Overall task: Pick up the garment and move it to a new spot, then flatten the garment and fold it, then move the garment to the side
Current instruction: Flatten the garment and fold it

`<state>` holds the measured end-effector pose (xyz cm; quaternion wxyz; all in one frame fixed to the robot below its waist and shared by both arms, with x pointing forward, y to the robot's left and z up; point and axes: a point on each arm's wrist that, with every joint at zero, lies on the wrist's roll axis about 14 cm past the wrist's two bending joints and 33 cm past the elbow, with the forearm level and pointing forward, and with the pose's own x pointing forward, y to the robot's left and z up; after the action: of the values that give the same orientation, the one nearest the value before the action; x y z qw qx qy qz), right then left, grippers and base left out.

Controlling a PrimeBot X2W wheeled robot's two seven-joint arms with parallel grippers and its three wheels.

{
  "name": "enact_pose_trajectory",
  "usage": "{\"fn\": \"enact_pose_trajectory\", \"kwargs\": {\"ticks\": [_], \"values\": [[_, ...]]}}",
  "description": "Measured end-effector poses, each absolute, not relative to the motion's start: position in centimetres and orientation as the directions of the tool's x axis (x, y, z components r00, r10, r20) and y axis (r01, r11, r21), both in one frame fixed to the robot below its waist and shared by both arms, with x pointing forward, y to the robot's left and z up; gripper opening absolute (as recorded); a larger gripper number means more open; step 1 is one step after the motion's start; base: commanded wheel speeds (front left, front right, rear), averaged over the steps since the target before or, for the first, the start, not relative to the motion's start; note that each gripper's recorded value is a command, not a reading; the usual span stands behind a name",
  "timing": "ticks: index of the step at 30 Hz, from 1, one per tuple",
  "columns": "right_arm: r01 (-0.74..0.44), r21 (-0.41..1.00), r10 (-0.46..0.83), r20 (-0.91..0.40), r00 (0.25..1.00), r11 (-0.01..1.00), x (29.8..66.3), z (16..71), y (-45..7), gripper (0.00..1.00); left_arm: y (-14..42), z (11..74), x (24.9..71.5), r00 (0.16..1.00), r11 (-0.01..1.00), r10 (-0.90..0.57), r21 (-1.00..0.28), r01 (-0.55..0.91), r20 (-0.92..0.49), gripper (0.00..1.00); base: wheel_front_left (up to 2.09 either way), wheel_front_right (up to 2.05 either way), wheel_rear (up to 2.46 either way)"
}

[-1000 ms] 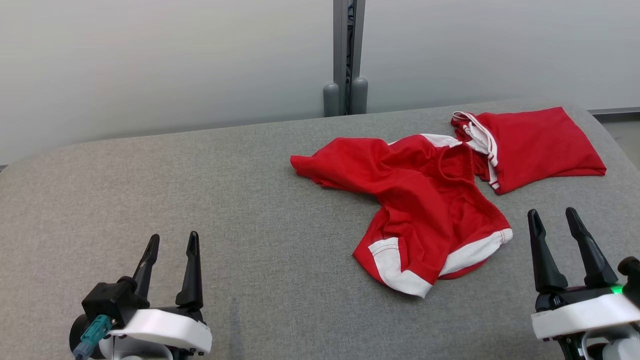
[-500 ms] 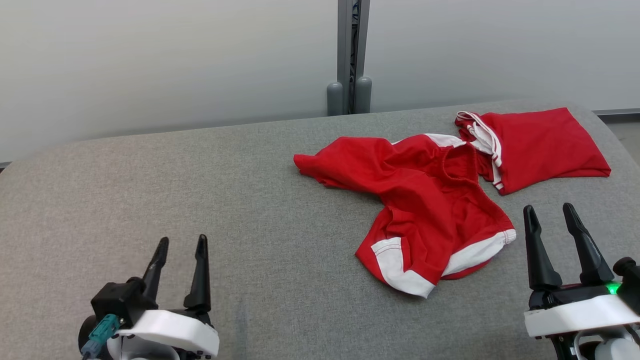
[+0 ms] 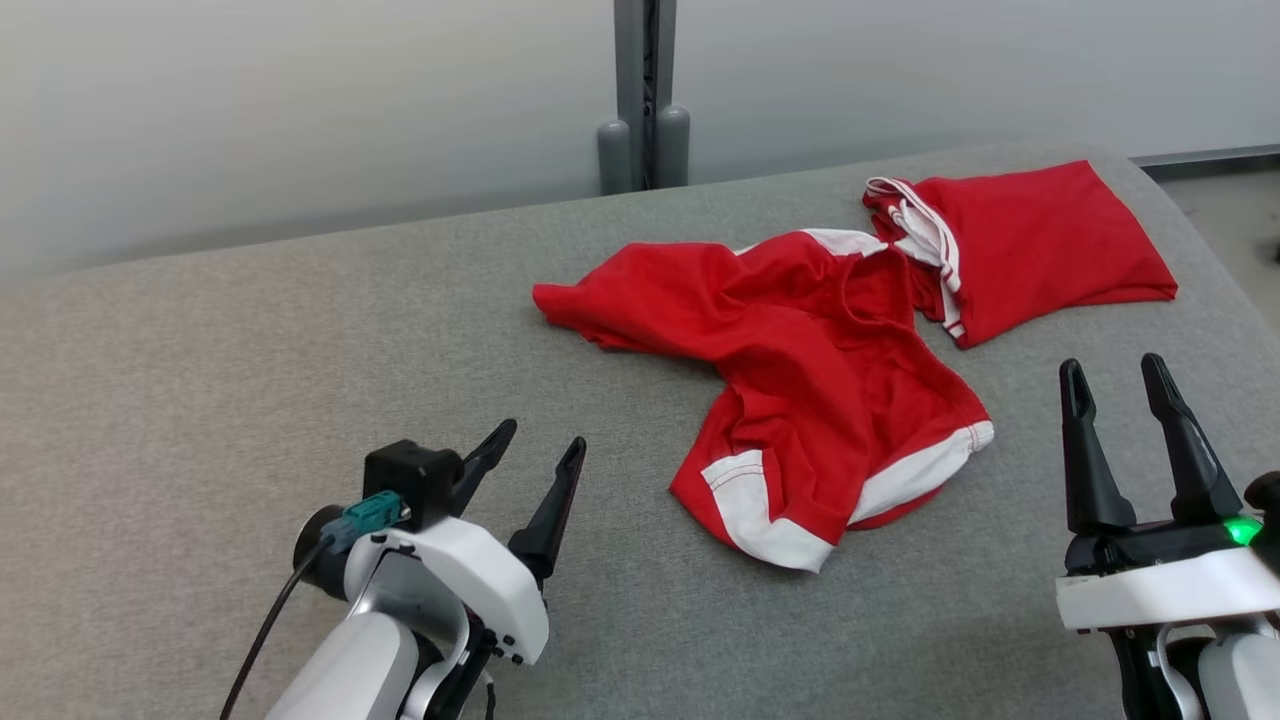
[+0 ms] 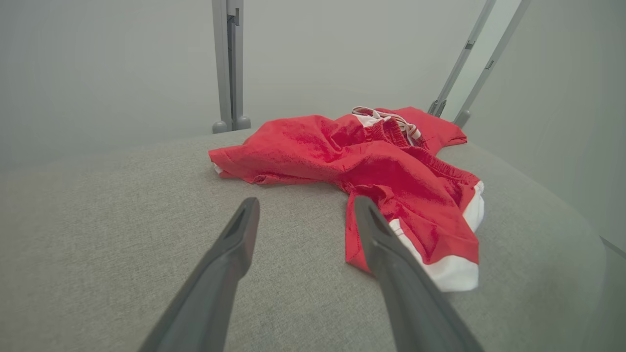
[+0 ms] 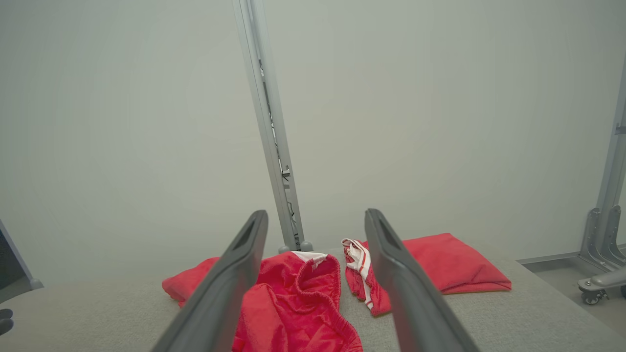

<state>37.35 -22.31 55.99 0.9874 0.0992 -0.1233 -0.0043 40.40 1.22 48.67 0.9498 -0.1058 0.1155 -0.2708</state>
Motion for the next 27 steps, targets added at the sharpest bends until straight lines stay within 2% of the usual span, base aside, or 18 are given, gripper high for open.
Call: {"fn": "enact_pose_trajectory", "kwargs": {"ticks": [7,8,18,27], "values": [[0.041,0.192,-0.086,0.232,0.969,0.981,37.5,55.7,-24.1,1.0,-4.8,46.1,40.8,0.668,0.722,-0.692,-0.278,0.634,-0.273,1.0,0.0,0.0,0.0],[0.041,0.192,-0.086,0.232,0.969,0.981,37.5,55.7,-24.1,1.0,-4.8,46.1,40.8,0.668,0.722,-0.692,-0.278,0.634,-0.273,1.0,0.0,0.0,0.0],[0.134,0.182,-0.172,0.211,0.962,0.974,36.6,55.3,-26.7,1.0,-10.8,42.0,39.7,0.447,0.585,-0.793,-0.316,0.747,-0.413,1.0,0.0,0.0,0.0],[0.167,0.18,-0.202,0.199,0.959,0.969,36.4,55.0,-27.5,1.0,-12.1,40.0,39.7,0.379,0.553,-0.797,-0.316,0.771,-0.471,1.0,0.0,0.0,0.0]]}}
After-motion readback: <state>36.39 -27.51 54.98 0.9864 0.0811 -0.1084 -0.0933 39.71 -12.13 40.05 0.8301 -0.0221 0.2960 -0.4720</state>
